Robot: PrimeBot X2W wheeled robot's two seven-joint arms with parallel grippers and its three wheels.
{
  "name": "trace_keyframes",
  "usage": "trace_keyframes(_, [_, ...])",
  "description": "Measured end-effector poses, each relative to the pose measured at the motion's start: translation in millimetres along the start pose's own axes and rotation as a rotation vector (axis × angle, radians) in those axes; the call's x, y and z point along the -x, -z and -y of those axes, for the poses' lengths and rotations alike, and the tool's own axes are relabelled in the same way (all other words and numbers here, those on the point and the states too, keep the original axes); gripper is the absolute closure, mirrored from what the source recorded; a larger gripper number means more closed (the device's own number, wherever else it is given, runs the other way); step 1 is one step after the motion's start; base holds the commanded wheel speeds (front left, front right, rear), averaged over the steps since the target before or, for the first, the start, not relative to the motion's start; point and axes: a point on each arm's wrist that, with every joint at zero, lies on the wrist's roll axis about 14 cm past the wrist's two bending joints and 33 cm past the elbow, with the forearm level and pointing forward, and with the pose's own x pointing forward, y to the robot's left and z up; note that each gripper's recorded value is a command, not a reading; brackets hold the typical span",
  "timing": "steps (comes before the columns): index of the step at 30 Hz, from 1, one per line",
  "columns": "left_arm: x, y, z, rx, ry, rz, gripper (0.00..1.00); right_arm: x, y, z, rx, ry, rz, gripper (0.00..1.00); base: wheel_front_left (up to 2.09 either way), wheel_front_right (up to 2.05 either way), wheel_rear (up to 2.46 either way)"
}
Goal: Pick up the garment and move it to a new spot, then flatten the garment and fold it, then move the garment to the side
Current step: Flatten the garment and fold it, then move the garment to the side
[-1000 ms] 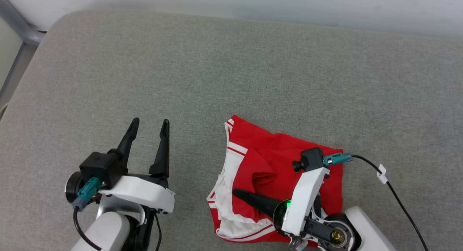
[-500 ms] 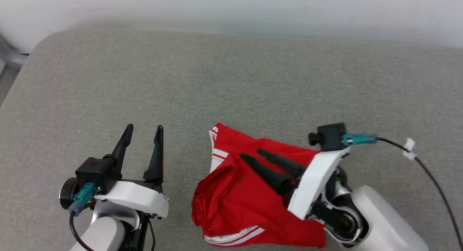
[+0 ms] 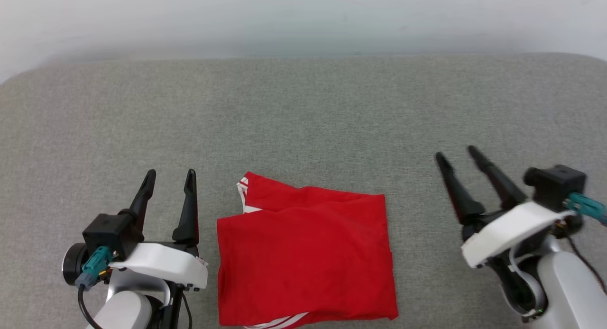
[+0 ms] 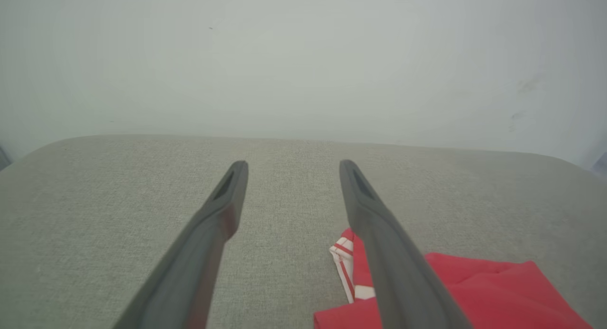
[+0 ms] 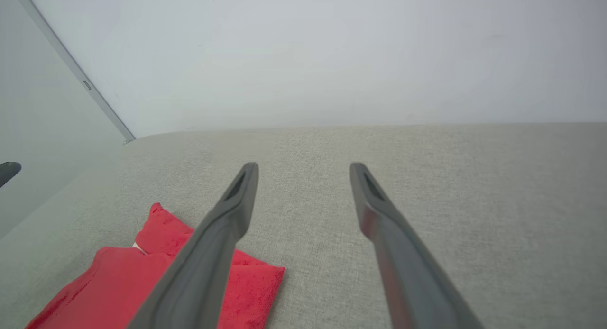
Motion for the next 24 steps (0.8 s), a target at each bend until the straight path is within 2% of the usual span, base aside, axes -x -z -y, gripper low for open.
trace_keyframes(3, [1,-6,5,-0.008,0.006,0.019,0.0,15,-18,17,0.072,0.074,0.073,0.0,0.0,0.0,0.0])
trace_keyframes(8, [8,-9,6,-0.017,0.006,0.026,0.0,40,-38,27,0.149,0.158,0.146,0.0,0.0,0.0,0.0])
trace_keyframes(24, [37,-6,-6,-0.044,-0.037,0.017,0.0,92,-37,12,0.182,0.229,0.142,0.0,0.0,0.0,0.0])
